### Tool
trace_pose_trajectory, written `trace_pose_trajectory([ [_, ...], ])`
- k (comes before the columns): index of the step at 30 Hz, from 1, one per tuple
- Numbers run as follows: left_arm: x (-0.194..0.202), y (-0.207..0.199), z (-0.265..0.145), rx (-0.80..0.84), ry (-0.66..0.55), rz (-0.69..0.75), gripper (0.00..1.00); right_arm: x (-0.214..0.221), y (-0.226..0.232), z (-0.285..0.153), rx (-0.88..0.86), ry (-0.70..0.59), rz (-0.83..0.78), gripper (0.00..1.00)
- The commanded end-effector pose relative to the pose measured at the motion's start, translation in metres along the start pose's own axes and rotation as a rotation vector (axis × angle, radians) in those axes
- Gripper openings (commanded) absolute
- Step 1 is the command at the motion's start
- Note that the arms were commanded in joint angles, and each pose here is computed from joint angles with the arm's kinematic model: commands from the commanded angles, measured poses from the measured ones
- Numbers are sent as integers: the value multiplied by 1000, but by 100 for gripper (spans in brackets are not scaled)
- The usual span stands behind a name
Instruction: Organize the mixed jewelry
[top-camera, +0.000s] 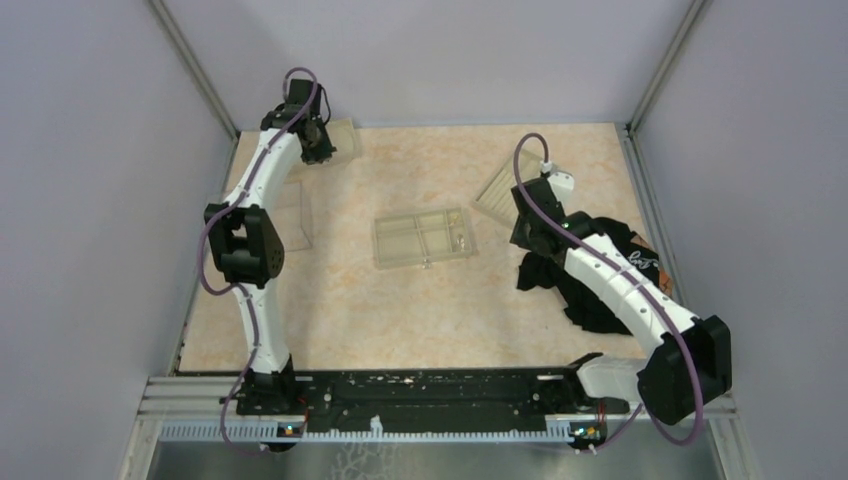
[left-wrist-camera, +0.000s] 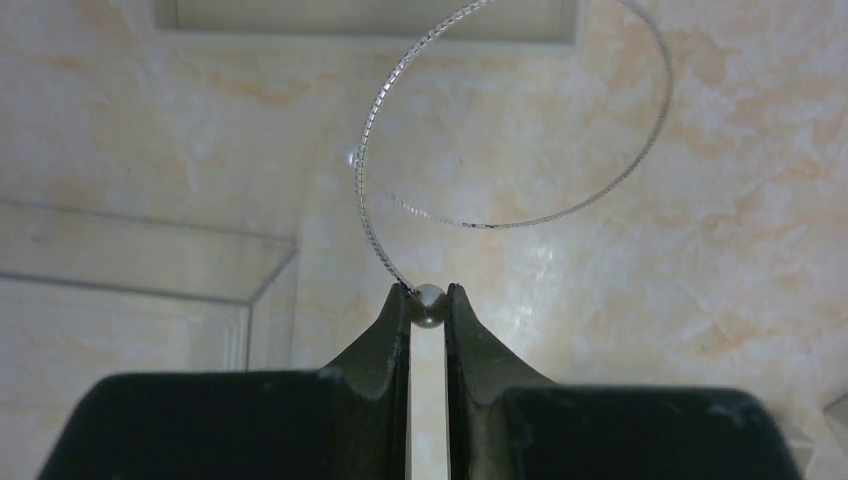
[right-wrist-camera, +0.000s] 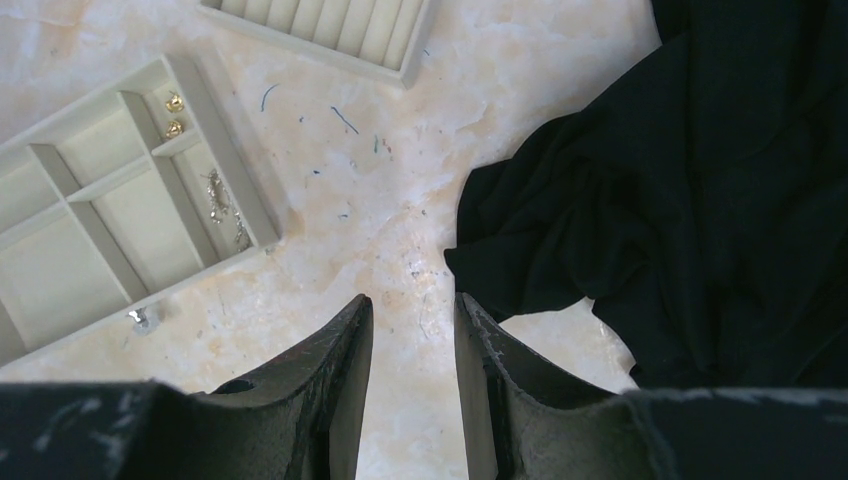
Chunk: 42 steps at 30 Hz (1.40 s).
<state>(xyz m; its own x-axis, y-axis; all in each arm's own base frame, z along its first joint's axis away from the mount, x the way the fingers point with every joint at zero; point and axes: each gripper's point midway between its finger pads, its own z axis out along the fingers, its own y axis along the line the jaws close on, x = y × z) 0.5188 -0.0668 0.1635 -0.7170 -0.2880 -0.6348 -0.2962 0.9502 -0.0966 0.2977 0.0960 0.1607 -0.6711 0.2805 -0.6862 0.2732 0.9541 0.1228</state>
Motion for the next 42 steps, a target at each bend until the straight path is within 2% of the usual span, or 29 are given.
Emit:
trace_pose_trajectory([
  [1, -48, 3, 12, 19, -111, -31, 3, -16, 8, -2, -19, -18, 12, 36],
  [7, -80, 15, 47, 48, -170, -104, 4, -15, 12, 2, -16, 4, 5, 35],
  [14, -94, 25, 85, 97, -206, -176, 3, -16, 16, 6, -2, 24, -3, 35],
  [21, -87, 21, 126, 115, -204, -206, 3, -13, 22, 14, -5, 53, -8, 35],
  [24, -84, 39, 140, 86, -192, -218, 3, -13, 24, 16, -5, 60, -9, 35],
  [31, -72, 49, 162, 75, -173, -224, 4, -15, 27, 19, -2, 63, -12, 35],
  [36, -65, 48, 172, 82, -157, -228, 14, -14, 29, 21, -2, 72, -13, 35],
  [37, -64, 48, 174, 83, -158, -229, 21, -14, 29, 21, -4, 73, -12, 35],
  [39, -64, 45, 177, 97, -159, -230, 46, -13, 30, 21, -6, 75, -7, 35],
  [40, -63, 43, 178, 106, -158, -229, 50, -12, 30, 22, -5, 77, -7, 34],
  [42, -64, 40, 178, 125, -157, -228, 51, -12, 29, 22, -4, 80, -4, 35],
])
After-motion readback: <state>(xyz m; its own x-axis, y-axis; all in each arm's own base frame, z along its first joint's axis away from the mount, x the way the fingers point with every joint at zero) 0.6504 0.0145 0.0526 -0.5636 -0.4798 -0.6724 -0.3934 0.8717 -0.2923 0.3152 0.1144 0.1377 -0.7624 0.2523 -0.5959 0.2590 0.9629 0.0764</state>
